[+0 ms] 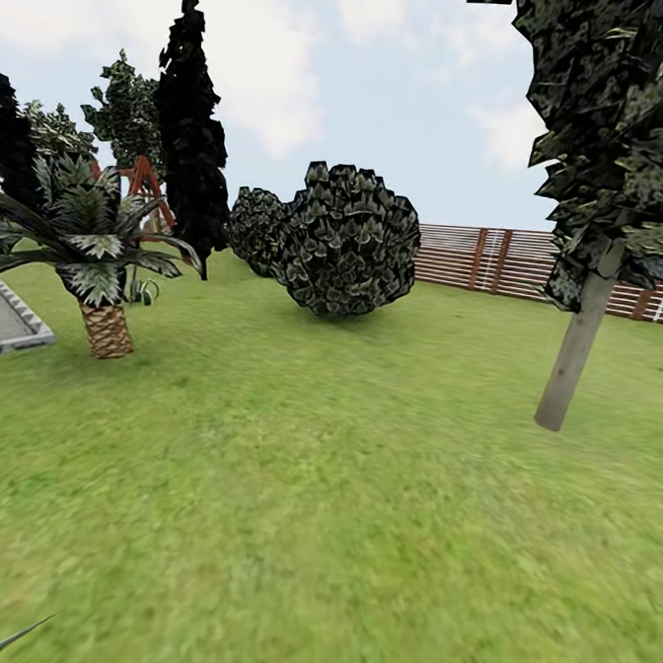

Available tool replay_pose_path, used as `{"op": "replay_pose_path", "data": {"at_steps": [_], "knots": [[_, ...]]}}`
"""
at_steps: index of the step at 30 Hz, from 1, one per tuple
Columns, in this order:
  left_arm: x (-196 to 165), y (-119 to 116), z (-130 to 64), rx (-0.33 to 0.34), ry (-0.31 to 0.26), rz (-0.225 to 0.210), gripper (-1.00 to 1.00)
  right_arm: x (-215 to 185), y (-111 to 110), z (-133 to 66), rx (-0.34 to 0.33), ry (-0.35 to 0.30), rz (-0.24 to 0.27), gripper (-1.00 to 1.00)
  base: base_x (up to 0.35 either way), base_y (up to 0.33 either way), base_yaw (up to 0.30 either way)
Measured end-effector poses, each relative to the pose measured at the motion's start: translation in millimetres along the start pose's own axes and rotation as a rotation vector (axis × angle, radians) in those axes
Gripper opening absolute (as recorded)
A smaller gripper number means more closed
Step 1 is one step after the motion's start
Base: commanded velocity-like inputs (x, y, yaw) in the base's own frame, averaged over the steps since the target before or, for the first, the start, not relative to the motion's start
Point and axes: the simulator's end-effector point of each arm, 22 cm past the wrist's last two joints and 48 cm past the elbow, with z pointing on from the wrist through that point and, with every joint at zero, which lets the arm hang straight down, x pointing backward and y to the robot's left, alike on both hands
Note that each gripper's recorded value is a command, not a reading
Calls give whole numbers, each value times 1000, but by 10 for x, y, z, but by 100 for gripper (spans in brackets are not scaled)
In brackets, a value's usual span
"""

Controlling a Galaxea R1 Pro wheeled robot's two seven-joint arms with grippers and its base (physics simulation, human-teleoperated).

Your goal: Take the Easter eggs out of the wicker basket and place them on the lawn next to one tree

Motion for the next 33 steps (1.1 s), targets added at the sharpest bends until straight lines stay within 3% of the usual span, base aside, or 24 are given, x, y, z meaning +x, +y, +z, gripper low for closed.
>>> {"op": "replay_pose_path", "data": {"at_steps": [25, 33], "knots": [[1, 0, 0, 0, 0, 0, 100, 2, -7, 0, 1, 1, 1, 100, 335, 0, -1], [0, 0, 0, 0, 0, 0, 100, -1, -1, 0, 0, -1, 2, 100, 336, 0, -245]]}}
